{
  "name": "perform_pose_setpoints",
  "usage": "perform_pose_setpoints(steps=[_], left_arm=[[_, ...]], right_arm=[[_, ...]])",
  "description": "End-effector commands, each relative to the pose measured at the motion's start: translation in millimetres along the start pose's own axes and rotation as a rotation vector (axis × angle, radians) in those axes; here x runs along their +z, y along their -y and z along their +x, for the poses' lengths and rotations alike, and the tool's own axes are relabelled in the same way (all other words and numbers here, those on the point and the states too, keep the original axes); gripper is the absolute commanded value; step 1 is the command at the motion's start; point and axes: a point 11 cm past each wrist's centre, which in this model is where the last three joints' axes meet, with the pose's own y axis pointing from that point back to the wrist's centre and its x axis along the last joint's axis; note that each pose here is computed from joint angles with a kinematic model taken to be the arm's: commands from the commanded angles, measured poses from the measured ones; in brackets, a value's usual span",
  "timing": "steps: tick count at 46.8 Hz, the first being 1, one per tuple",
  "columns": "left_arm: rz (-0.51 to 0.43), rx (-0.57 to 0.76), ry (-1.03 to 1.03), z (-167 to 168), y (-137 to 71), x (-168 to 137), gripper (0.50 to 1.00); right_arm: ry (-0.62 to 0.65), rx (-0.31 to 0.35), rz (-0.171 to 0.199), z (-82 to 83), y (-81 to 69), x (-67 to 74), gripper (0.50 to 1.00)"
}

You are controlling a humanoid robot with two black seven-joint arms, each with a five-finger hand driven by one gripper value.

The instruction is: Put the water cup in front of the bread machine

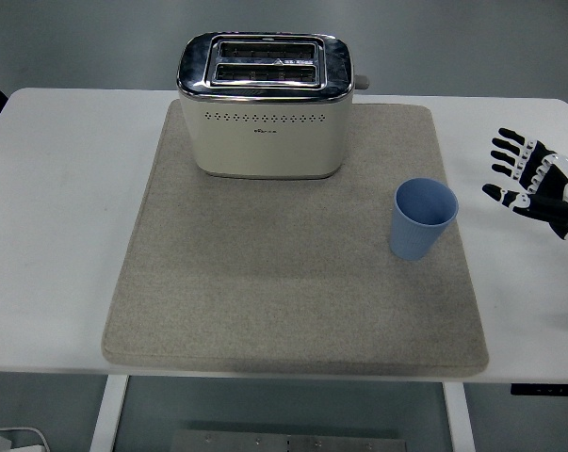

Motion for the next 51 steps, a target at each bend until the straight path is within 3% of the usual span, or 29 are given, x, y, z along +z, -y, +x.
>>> perform_pose_setpoints(steps=[1,10,16,28,40,51], left_arm=[[0.000,0.000,0.000,0,0,0,1.000],[0.001,0.000,0.000,0,0,0,1.000],[0.000,0.000,0.000,0,0,0,1.000],[0.000,0.000,0.000,0,0,0,1.000],[0.001,0.000,0.000,0,0,0,1.000],[0.000,0.000,0.000,0,0,0,1.000]], right_arm=[[0.002,-0.007,-0.034,0.7,-13.2,9.1,0.917],[-0.020,-0.038,-0.079,-9.3,-28.5,25.7,0.917],[-0.008,-0.053,-0.079,-19.1,-29.8,28.1,0.917],[-0.086,-0.073,-0.050,-36.6,-25.5,25.3,0.917],[-0.091,-0.076,-0.023,-57.9,-15.7,28.2,0.917],[-0.086,-0.078,-0.006,-66.2,-9.3,26.7,0.917]])
